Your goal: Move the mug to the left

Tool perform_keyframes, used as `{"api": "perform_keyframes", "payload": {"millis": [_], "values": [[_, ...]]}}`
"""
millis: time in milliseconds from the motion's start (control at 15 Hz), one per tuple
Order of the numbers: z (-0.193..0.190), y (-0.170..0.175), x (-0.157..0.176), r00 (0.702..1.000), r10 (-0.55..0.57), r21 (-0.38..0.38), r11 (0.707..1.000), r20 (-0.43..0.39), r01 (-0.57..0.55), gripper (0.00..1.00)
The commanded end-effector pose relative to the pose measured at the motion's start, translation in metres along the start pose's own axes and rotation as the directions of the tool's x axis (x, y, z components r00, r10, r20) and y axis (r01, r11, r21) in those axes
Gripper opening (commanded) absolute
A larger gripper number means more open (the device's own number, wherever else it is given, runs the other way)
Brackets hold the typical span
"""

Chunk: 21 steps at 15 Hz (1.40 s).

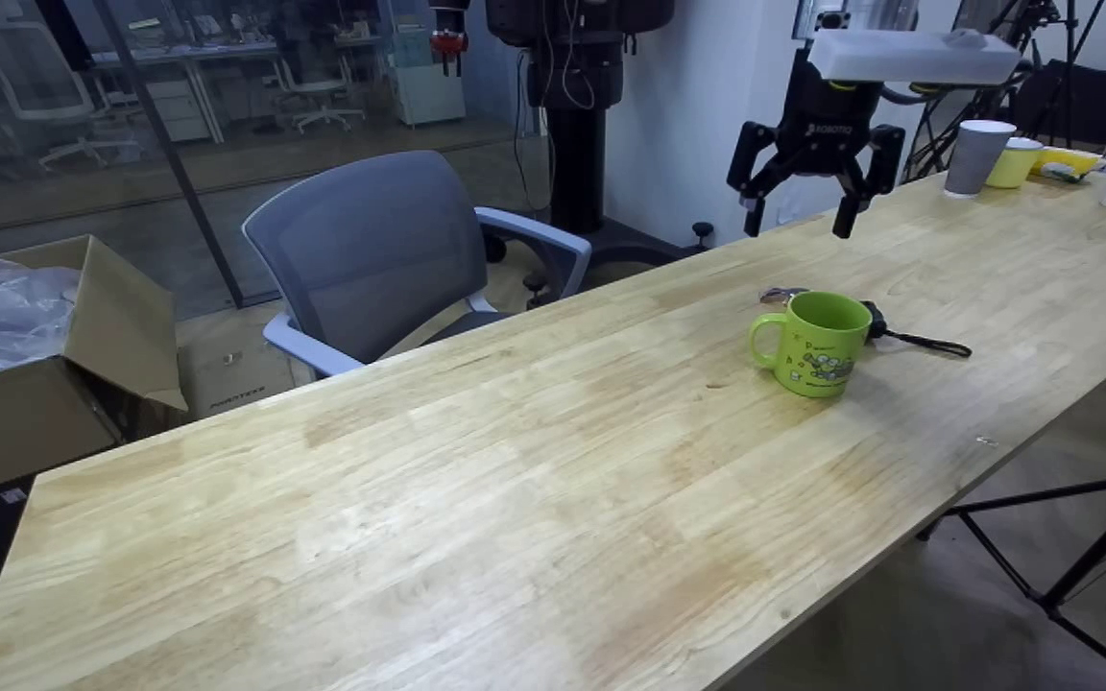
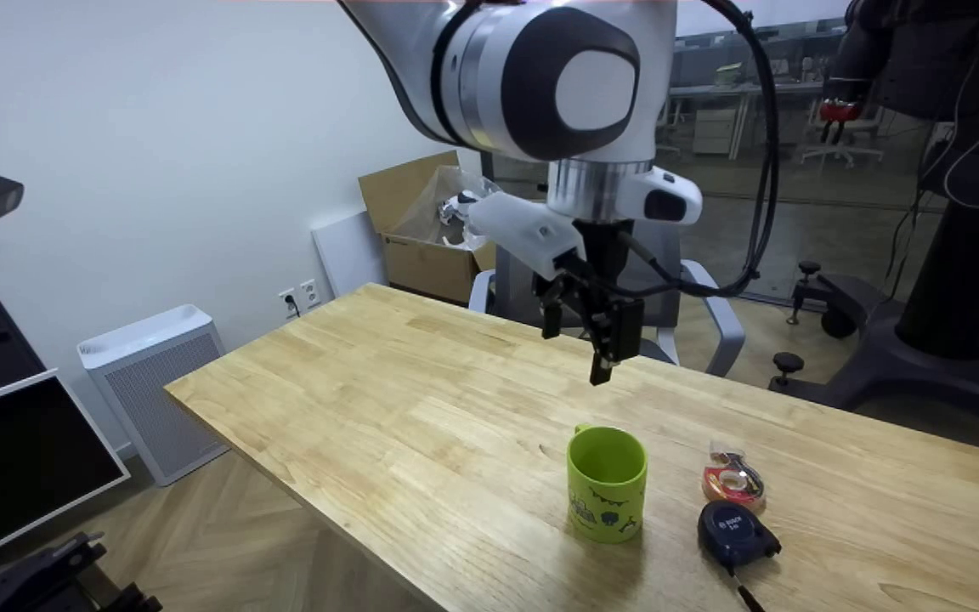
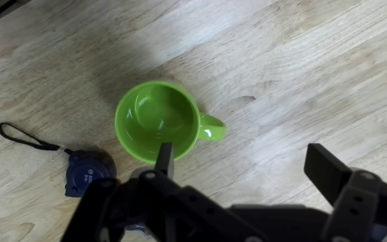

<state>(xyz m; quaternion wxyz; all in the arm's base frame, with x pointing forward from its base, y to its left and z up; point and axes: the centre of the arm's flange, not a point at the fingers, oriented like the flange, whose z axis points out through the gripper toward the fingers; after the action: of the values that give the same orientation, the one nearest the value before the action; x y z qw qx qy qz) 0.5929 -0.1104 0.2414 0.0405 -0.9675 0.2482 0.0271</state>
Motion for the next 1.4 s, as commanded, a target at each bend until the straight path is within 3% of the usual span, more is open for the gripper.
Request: {"api": "perform_keyframes", "payload": {"millis": [0, 933, 1333], "values": [[0.016, 0.003, 0.004, 1.000, 0.016, -0.009, 1.000, 0.015, -0.016, 1.00], [0.086, 0.027, 0.011, 0.996, 0.062, -0.072, 0.996, 0.071, -0.057, 1.00], [0.102, 0.033, 0.013, 0.999, 0.043, -0.085, 0.995, -0.024, -0.044, 1.00]]}}
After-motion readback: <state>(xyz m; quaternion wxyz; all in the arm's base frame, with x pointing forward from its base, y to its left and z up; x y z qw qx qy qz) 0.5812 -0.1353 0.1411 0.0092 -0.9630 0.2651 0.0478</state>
